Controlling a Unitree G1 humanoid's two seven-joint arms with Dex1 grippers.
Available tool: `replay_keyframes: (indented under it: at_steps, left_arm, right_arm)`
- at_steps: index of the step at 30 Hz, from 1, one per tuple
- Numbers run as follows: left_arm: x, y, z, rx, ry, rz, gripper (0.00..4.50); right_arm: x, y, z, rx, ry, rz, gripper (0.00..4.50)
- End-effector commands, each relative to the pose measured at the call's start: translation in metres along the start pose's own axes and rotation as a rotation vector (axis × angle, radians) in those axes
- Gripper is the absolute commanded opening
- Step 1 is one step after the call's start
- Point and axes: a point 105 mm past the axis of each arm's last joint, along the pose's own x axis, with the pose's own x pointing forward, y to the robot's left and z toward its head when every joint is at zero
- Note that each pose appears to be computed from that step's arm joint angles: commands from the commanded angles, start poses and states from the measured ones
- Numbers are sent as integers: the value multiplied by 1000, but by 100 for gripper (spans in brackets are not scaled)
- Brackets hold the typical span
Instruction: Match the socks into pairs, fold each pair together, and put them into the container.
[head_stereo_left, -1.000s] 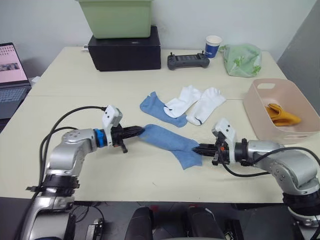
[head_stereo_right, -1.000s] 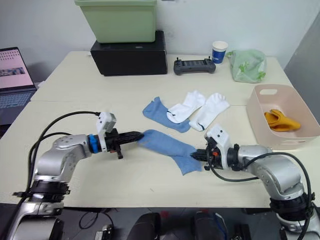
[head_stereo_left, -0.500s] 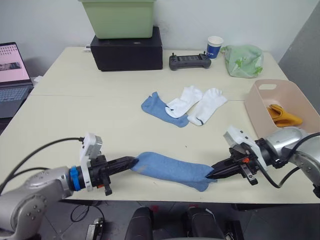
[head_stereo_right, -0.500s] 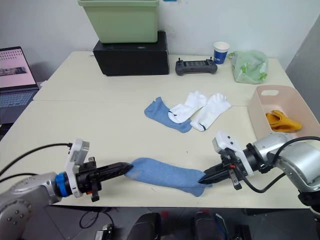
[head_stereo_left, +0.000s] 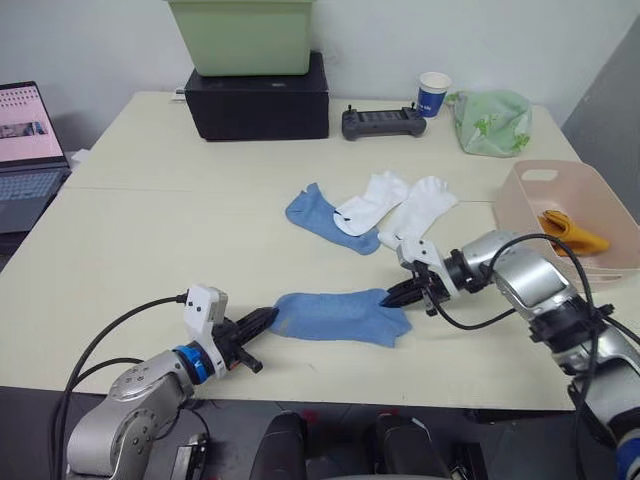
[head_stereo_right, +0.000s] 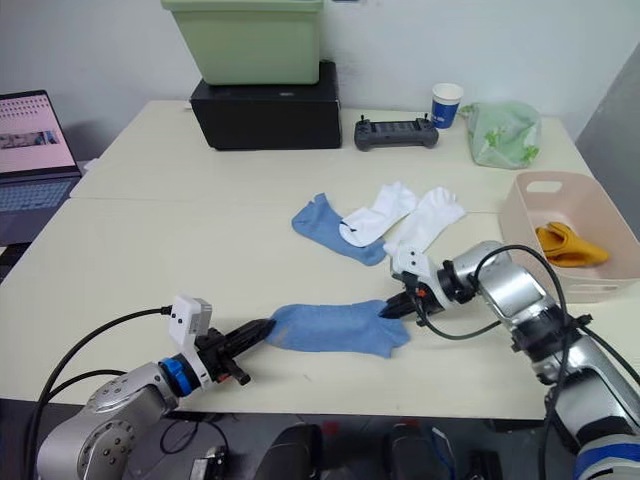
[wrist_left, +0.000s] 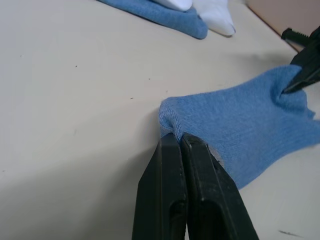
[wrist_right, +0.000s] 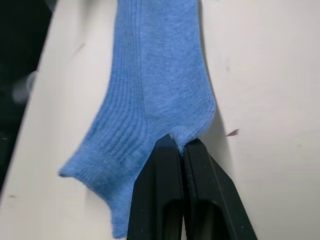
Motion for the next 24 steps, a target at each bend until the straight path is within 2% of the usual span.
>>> replay_keyframes:
  at_steps: [1, 2, 3, 6, 10, 13, 15, 17, 24]
  left_arm:
    - [4, -1, 7, 27, -41, -2, 0]
    - [4, 0, 9, 27, -46, 4, 0]
    - [4, 1, 9, 25, -45, 3, 44]
    - [-1, 6, 11, 59, -21, 20, 120]
    - [-14, 15, 26, 151, -19, 25, 229]
    - [-24, 7, 33, 315, 0, -68, 229]
    - [-32, -1, 34, 547, 56, -196, 229]
    - [-34, -8, 31, 705, 84, -306, 229]
    - [-18, -17, 13, 974, 70, -467, 229]
  right_arm:
    - [-7, -6, 11, -55, -25, -29, 63]
    - [-11, -6, 9, -69, -16, -40, 94]
    - [-16, -9, 7, -90, -4, -66, 138]
    - [-31, -13, 13, -124, -45, -142, 228]
    - [-52, 0, 32, -163, -158, -201, 229]
    - [-52, 22, 33, -171, -200, -177, 229]
    - [-38, 57, 26, -221, -211, -137, 229]
    - [-25, 78, 13, -300, -173, -143, 229]
    - [-7, 87, -4, -488, -127, -204, 229]
